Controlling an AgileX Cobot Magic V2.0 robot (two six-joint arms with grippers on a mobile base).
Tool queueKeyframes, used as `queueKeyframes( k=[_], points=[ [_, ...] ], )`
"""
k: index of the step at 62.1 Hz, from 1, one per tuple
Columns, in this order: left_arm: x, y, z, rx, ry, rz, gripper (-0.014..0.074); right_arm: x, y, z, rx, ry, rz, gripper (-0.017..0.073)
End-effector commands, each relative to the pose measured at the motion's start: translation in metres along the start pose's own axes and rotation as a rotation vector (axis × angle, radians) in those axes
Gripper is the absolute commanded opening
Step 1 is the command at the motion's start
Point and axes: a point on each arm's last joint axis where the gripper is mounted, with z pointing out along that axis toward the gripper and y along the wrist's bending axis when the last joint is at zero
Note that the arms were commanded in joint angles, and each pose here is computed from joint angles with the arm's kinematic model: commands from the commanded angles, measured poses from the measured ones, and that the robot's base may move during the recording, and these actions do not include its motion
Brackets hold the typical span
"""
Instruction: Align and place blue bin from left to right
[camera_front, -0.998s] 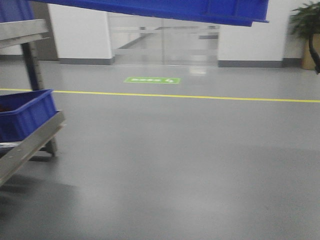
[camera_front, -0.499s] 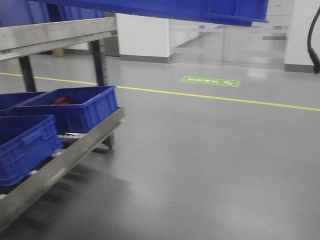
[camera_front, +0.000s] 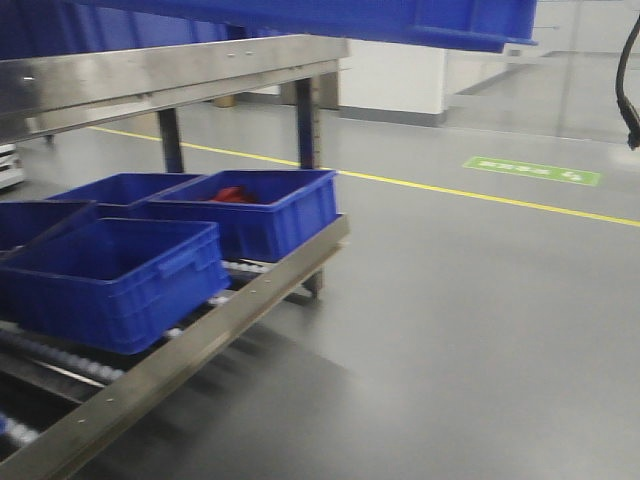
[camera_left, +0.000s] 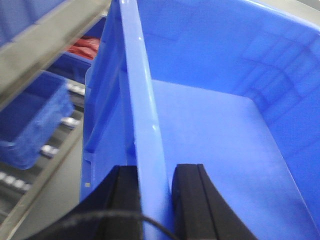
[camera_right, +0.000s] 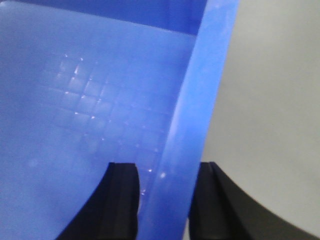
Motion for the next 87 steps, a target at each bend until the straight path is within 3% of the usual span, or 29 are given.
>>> queueKeyframes(
  k=[1, 87],
  points=[
    [-0.0095, -0.0251, -0.0197, 0.176, -0.09, -0.06, 0.0012, -0.0124, 0.0184, -0.0122, -0.117, -0.133, 0.062, -0.0064],
    [-0.0096, -0.0246, -0.0196, 0.169, -0.092, -0.055, 0.0012, -0.0124, 0.0184, -0.0122, -0.117, -0.133, 0.062, -0.0064]
  ],
)
